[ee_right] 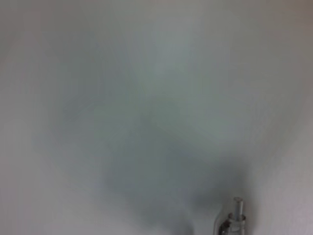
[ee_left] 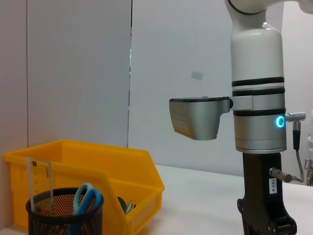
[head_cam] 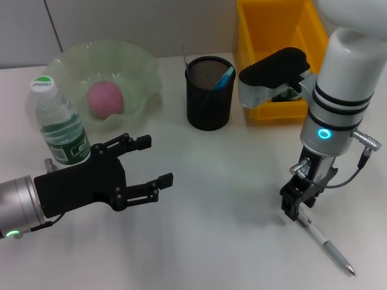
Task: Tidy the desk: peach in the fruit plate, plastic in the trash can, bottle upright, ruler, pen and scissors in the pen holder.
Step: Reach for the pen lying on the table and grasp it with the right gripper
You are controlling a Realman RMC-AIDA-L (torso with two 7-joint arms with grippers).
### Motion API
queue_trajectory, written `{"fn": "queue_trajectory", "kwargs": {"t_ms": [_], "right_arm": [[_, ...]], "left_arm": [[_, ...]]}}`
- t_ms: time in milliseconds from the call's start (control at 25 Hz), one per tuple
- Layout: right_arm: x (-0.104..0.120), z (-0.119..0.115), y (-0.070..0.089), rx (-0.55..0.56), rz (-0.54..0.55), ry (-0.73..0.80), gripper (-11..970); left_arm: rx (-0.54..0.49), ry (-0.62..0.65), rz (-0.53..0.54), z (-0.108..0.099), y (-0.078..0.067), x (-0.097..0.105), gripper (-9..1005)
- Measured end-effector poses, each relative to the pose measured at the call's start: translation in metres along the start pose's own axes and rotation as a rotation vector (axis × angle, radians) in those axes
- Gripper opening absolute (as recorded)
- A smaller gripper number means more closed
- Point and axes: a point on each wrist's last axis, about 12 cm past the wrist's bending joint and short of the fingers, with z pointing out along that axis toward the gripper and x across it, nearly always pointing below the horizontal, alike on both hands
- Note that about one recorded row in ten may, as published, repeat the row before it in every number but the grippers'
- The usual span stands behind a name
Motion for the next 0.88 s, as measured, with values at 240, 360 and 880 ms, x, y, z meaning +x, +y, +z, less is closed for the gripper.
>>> {"fn": "queue_trajectory", "kwargs": {"t_ms": [240, 360, 880], "right_arm": [[-0.0005, 0.0008, -0.0002, 0.005, -0.002, -0.004, 414], [-0.0003, 0.0014, -0.0001, 0.007, -0.004, -0.001, 413], [-0.0015, 0.0047, 0.0037, 0.004, -0.022, -0.001, 401]], "left_arm": [[0.002, 0.0, 0.001, -0.0002, 0.0002, -0.0003, 861], [0.002, 0.0, 0.001, -0.0003, 0.0003, -0.0005, 861], [0.001, -0.001, 0.003, -0.0004, 0.0007, -0.0009, 861]]}}
